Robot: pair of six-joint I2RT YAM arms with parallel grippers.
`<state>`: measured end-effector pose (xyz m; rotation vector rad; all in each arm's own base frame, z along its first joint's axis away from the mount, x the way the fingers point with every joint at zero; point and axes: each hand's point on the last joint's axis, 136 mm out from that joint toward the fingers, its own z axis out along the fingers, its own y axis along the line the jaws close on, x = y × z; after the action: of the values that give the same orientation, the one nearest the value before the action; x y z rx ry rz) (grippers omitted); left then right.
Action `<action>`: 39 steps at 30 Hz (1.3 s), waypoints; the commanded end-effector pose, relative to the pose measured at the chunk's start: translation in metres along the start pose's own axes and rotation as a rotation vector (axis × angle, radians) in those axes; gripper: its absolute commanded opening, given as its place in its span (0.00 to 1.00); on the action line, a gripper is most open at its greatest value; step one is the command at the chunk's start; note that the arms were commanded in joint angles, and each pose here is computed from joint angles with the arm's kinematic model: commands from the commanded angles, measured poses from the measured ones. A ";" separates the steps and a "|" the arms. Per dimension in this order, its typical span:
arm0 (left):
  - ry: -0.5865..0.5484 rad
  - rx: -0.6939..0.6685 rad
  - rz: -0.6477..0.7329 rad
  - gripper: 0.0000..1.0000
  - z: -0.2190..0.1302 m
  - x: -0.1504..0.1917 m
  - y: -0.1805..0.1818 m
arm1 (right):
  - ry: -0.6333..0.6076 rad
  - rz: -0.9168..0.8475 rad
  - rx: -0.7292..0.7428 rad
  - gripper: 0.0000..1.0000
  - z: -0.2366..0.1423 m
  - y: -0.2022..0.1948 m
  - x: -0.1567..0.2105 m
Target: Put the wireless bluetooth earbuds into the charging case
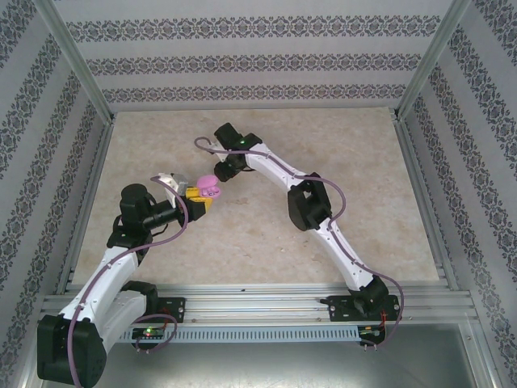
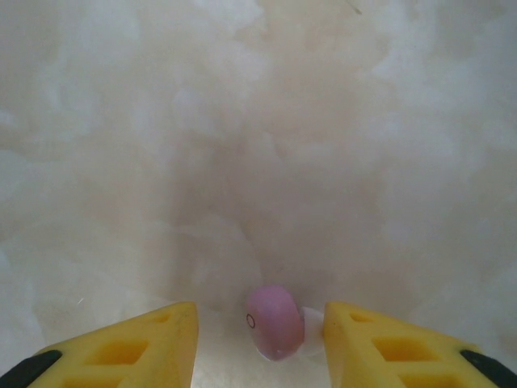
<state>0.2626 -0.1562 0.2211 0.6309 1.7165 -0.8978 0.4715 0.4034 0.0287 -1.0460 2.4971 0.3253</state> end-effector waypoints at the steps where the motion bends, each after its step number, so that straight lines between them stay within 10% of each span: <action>1: -0.015 -0.004 0.042 0.24 -0.002 -0.011 0.000 | 0.011 -0.093 0.035 0.43 0.005 0.006 0.000; 18: -0.006 -0.012 0.041 0.24 -0.003 -0.009 0.001 | 0.059 -0.158 0.042 0.23 0.007 0.012 0.011; 39: -0.020 -0.012 0.047 0.24 -0.008 -0.013 -0.005 | 0.164 -0.095 0.042 0.23 -0.005 0.011 0.036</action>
<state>0.2573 -0.1539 0.2226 0.6338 1.7183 -0.8860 0.4494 0.3978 0.0200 -1.2151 2.5102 0.2063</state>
